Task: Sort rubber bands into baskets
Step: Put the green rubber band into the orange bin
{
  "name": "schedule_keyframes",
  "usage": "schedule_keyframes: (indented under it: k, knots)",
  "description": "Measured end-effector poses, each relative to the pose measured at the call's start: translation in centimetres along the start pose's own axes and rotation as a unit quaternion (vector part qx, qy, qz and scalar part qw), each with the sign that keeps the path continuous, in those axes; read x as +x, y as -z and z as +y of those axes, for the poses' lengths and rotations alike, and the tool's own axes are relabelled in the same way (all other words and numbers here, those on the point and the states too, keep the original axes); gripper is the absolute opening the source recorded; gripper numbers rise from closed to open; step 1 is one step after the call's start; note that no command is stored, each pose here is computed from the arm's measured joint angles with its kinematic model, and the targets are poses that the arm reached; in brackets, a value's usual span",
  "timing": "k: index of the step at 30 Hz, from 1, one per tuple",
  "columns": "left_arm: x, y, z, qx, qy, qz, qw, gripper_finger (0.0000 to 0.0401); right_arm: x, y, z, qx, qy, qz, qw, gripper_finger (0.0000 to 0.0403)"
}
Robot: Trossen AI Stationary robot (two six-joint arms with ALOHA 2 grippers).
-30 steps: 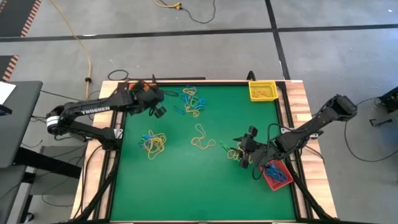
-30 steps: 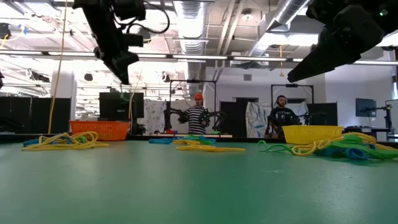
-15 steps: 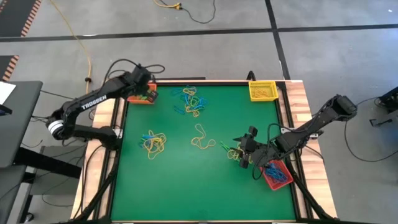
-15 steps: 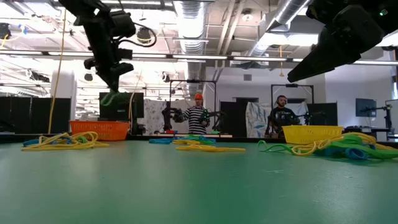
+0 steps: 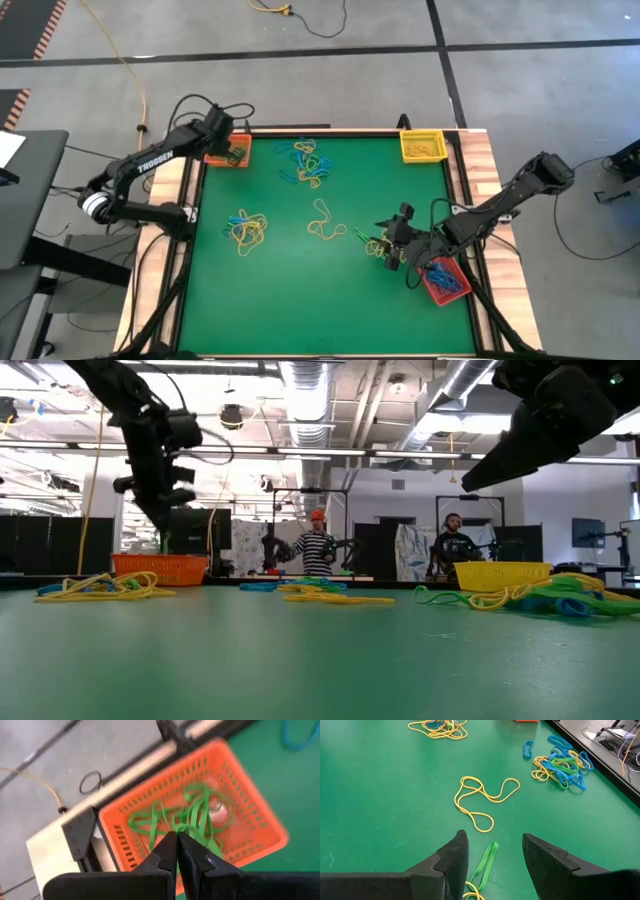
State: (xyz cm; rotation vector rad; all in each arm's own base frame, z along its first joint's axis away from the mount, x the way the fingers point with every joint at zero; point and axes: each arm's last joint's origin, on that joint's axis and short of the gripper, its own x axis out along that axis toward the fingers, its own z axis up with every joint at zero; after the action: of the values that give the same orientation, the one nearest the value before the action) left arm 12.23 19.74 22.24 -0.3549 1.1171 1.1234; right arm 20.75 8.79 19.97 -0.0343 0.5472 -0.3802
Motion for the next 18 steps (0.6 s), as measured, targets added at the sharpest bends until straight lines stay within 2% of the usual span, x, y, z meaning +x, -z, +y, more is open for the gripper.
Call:
schedule_keyframes:
  k: [6,12,18]
  knots:
    - [1.8,-0.2,-0.6,0.008,-0.015,0.027,0.999,0.0013,0.0,-0.1,0.1,0.004,-0.003,-0.004,1.0,0.0215]
    - [3.0,-0.4,-0.9,0.01,-0.02,0.035,0.999,0.0074,0.0,-0.1,0.1,0.004,-0.003,-0.004,1.0,0.0215]
    - [2.9,-0.7,-0.8,-0.002,-0.037,0.022,0.999,0.0132,0.0,-0.1,0.1,0.004,-0.003,-0.004,1.0,0.0215]
